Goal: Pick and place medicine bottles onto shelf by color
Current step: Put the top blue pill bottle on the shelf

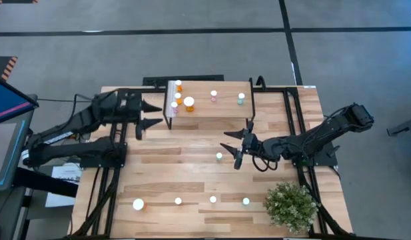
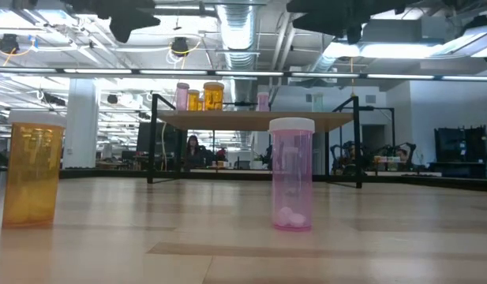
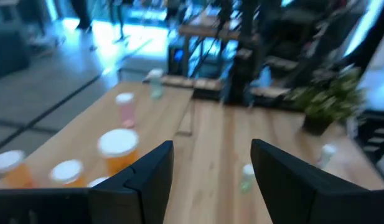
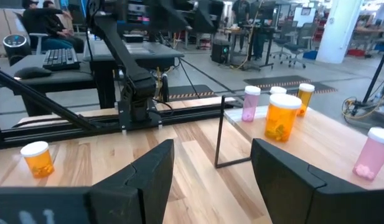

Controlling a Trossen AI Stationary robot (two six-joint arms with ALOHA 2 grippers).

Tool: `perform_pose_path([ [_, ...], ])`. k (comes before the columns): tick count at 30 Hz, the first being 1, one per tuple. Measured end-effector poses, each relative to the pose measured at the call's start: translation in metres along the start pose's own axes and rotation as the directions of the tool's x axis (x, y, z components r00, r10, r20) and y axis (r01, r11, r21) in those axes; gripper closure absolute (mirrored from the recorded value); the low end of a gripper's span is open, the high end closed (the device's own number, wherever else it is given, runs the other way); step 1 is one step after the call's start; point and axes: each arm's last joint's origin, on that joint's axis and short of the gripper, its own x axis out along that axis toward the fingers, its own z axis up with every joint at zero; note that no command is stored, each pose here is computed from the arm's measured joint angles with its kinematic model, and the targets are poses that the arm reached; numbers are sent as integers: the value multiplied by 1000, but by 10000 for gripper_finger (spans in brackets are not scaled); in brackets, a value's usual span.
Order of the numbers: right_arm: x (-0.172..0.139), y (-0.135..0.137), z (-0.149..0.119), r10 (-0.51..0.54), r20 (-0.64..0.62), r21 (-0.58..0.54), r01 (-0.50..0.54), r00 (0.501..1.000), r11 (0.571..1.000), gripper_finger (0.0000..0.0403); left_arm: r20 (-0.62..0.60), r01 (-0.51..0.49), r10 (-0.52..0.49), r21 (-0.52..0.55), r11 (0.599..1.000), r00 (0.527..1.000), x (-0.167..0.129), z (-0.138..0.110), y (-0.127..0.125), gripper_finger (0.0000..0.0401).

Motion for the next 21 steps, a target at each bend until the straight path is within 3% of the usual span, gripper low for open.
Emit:
perform_pose_path([
  [7, 1, 2, -5, 50, -108, -2, -50, 993, 999, 168, 146, 112, -109, -14, 994, 983, 2, -37, -17, 200],
  [13, 0, 2, -16, 72, -257, 19, -69, 964, 997, 168, 212, 144, -137, -20, 989, 968, 11, -64, -28, 200],
  [17, 1, 2, -27, 98, -344, 117, -61, 934, 991, 168, 234, 145, -138, -10, 989, 962, 14, -71, -36, 200],
  [21, 8, 6, -41, 125, -395, 141, -74, 910, 987, 168, 284, 132, -127, 4, 991, 950, 13, -67, -41, 200],
])
